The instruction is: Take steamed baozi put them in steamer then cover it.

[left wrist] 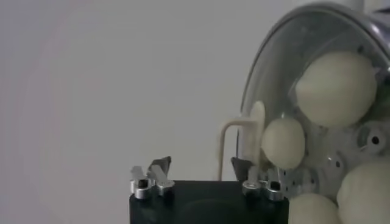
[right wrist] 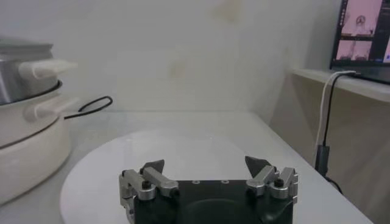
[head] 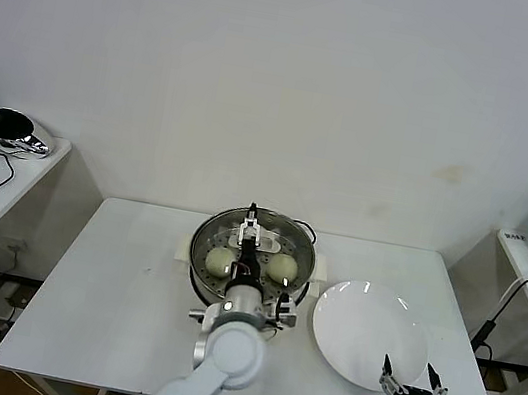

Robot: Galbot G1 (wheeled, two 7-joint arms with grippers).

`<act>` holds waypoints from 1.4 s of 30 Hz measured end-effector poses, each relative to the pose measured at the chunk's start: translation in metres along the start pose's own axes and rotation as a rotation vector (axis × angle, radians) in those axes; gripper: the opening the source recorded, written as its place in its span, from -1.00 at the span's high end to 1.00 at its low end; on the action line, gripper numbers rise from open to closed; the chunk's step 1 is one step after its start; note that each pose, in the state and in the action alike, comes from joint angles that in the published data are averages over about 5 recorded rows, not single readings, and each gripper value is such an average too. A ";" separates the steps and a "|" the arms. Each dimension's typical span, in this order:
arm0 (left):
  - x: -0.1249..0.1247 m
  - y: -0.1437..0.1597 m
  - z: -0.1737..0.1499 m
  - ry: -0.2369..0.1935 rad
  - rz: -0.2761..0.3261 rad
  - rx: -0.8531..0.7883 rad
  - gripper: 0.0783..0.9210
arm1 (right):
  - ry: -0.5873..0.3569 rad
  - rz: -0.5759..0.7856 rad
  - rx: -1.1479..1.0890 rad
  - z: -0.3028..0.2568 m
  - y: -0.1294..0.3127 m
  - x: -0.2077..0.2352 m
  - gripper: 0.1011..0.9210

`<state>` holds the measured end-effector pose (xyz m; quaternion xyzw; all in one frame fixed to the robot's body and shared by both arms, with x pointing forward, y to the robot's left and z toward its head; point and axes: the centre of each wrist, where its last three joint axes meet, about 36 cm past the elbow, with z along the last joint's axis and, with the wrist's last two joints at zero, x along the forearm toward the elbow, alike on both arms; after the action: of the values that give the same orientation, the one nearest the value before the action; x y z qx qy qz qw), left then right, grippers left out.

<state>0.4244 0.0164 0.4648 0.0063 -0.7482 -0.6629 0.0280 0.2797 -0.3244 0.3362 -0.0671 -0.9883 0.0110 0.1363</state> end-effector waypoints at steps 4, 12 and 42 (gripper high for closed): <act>0.008 0.008 0.005 -0.005 -0.001 0.017 -0.77 | 0.002 -0.002 0.002 0.000 0.000 0.000 -0.76; 0.027 0.015 0.018 -0.009 0.017 0.046 -0.77 | 0.008 -0.016 0.005 0.000 0.001 0.000 -0.76; 0.102 0.011 0.189 0.037 0.196 0.960 -0.77 | -0.060 -0.129 0.011 -0.008 0.034 0.023 -0.76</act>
<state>0.3130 0.2005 0.4562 -0.0401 -0.9657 -0.2371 0.0974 0.2638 -0.2876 0.3486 -0.0023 -0.9941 0.0096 0.1076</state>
